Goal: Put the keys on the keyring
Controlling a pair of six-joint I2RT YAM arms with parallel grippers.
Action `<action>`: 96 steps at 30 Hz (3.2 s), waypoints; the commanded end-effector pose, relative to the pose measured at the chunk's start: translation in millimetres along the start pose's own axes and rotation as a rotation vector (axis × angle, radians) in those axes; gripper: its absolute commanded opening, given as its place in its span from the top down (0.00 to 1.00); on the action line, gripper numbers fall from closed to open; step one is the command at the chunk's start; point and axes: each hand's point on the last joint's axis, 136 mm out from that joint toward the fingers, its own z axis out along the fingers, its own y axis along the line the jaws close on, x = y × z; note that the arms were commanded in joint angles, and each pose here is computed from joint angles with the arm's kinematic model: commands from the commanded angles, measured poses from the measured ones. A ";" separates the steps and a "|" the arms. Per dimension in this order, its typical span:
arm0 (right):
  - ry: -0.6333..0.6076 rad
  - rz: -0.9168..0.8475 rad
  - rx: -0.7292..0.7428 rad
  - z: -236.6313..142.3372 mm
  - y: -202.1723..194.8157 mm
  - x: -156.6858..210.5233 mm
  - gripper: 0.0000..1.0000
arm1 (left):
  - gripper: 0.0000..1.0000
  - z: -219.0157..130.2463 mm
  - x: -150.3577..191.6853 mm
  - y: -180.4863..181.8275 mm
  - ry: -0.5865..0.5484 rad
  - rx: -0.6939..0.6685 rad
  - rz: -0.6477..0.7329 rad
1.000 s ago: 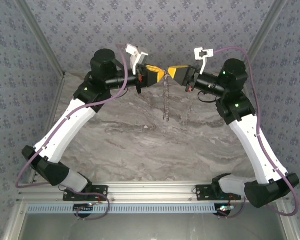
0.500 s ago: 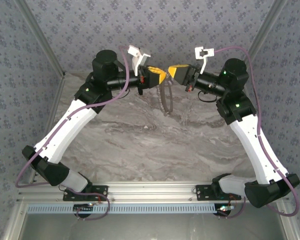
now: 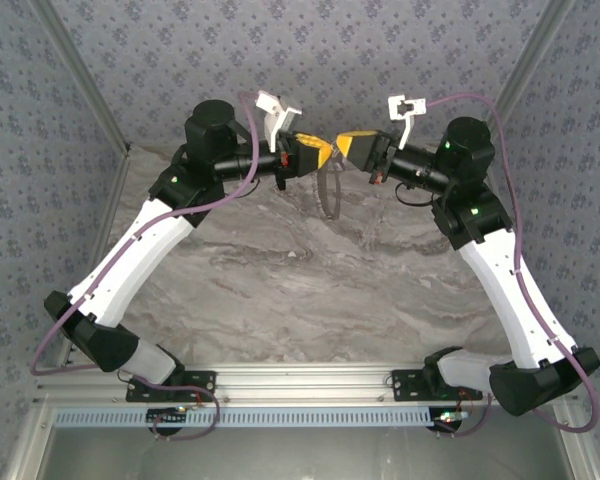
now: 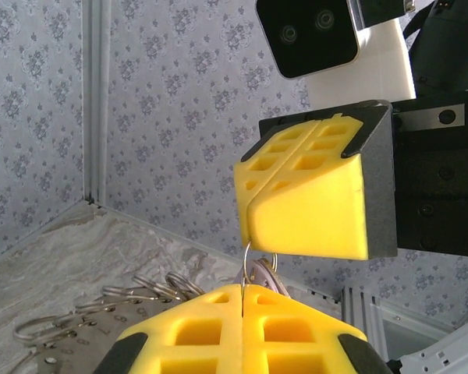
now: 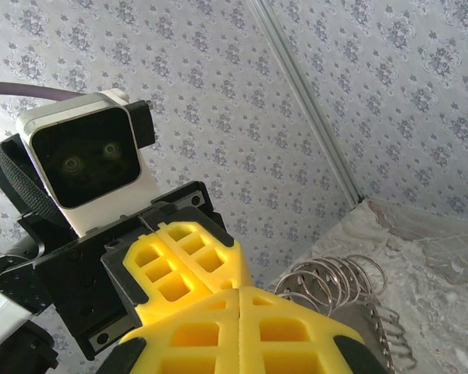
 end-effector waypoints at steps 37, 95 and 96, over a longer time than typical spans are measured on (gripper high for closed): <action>-0.006 0.236 -0.092 -12.6 -21.4 15.6 0.60 | 1.00 -17.5 -47.4 -7.1 -0.187 -0.075 0.088; -0.079 0.276 -0.315 14.6 12.1 -10.5 0.64 | 1.00 -11.6 -47.5 10.1 -0.249 -0.042 -0.024; -0.079 0.276 -0.315 14.5 12.4 -10.4 0.66 | 1.00 -11.3 -47.1 10.2 -0.247 -0.041 -0.024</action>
